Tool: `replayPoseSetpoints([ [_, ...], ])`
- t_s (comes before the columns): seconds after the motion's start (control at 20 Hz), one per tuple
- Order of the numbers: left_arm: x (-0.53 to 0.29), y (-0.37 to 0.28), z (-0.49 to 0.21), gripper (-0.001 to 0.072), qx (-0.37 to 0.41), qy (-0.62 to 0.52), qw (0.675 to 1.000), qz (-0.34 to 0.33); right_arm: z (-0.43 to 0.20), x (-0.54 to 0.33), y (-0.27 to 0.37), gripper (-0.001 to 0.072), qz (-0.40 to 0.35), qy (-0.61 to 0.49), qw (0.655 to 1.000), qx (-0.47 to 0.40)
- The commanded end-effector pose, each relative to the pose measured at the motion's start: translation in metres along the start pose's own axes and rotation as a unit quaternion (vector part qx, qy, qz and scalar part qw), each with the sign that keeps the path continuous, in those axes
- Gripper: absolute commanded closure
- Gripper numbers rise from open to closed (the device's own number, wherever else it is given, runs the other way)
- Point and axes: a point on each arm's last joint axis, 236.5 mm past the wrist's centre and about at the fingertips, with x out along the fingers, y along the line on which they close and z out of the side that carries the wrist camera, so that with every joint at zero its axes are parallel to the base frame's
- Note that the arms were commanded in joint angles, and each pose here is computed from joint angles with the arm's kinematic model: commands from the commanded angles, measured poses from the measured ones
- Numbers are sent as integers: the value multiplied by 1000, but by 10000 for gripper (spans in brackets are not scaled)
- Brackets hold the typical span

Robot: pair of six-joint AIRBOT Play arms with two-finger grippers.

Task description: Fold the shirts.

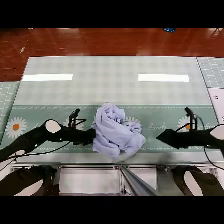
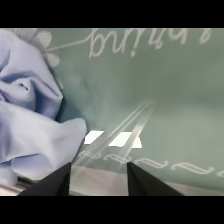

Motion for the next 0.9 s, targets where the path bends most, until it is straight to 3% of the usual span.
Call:
replayPoseSetpoints([
  [0.0, 0, -2, 1, 682, 5, -1, 1000, -2, -9, 13, 15, 305, 53, 6, 999, 6],
  [0.6, 0, -2, 1, 682, 4, -1, 1000, -2, -26, 97, 63, 306, 78, 81, 993, -24],
  [0.65, 0, -2, 1, 682, 4, -1, 1000, -2, -22, 100, 68, 355, 78, 79, 993, -30],
  [0.75, 0, -3, 2, 682, 5, -2, 1000, -3, -14, 98, 81, 664, 87, 77, 991, -64],
  [0.85, -8, -8, 12, 681, 12, -12, 1000, -13, -4, 84, 107, 694, 110, 70, 984, -118],
])
